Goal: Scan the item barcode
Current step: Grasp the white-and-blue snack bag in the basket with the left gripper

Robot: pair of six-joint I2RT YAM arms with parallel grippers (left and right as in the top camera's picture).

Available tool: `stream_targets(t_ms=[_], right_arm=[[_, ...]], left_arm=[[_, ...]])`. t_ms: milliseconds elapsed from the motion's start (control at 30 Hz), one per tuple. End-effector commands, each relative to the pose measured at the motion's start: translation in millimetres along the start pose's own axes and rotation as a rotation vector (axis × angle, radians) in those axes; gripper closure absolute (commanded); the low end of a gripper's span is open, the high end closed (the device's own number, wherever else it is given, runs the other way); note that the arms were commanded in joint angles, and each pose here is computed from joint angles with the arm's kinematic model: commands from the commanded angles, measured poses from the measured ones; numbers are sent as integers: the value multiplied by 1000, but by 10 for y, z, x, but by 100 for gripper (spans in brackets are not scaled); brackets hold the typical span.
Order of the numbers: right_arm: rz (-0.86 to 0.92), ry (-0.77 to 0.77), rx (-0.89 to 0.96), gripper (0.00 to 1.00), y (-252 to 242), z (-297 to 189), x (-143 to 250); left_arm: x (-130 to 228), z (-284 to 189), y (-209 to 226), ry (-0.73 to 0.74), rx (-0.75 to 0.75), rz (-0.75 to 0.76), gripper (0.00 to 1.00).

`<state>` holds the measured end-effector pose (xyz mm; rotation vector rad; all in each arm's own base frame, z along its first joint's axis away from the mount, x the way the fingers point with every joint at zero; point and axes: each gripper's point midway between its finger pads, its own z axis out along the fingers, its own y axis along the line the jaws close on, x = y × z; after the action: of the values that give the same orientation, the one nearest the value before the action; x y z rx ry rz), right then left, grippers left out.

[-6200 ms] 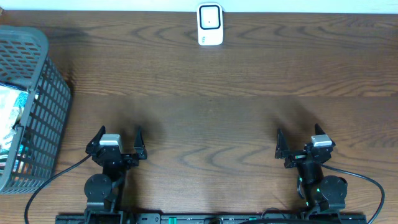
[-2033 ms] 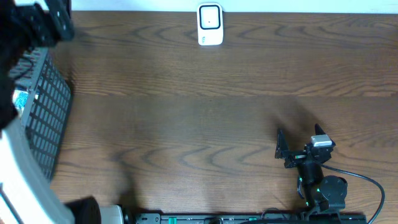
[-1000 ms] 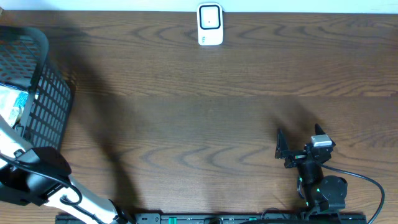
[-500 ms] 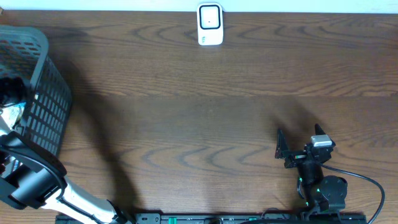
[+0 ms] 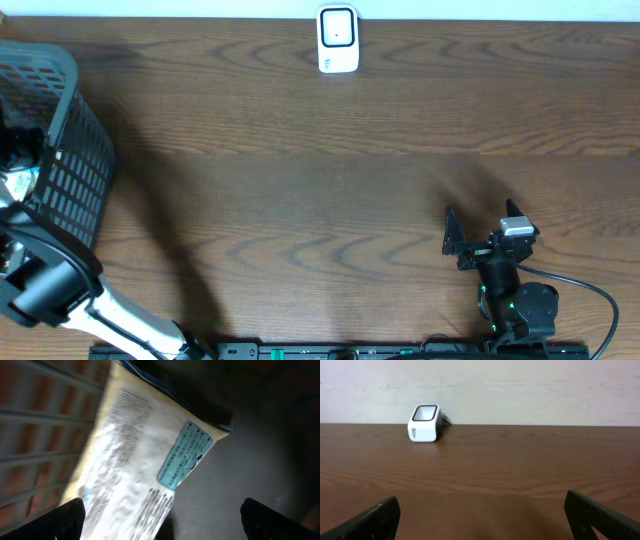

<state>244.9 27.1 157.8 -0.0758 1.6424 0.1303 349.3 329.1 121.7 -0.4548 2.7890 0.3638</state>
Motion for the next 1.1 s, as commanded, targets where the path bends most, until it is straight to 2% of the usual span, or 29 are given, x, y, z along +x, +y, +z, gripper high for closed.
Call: stream_targets(t_ms=[0, 200, 400, 767, 800, 933, 1067], right_arm=[[10, 0, 14, 1, -28, -3, 5], [10, 0, 14, 1, -28, -3, 6], [10, 0, 13, 1, -28, -3, 6], [10, 0, 14, 1, -28, -3, 6], [10, 0, 14, 1, -28, -3, 5], [10, 0, 14, 1, -28, -3, 6], [10, 0, 14, 1, -28, -3, 6]], left_arm=[[211, 306, -133, 79, 54, 95, 2], [442, 511, -222, 144, 81, 210, 1], [571, 651, 7, 196, -68, 258, 2], [398, 764, 307, 122, -261, 230, 5], [373, 764, 318, 112, -266, 227, 9], [305, 760, 341, 85, -280, 221, 40], [288, 761, 340, 76, -280, 216, 48]])
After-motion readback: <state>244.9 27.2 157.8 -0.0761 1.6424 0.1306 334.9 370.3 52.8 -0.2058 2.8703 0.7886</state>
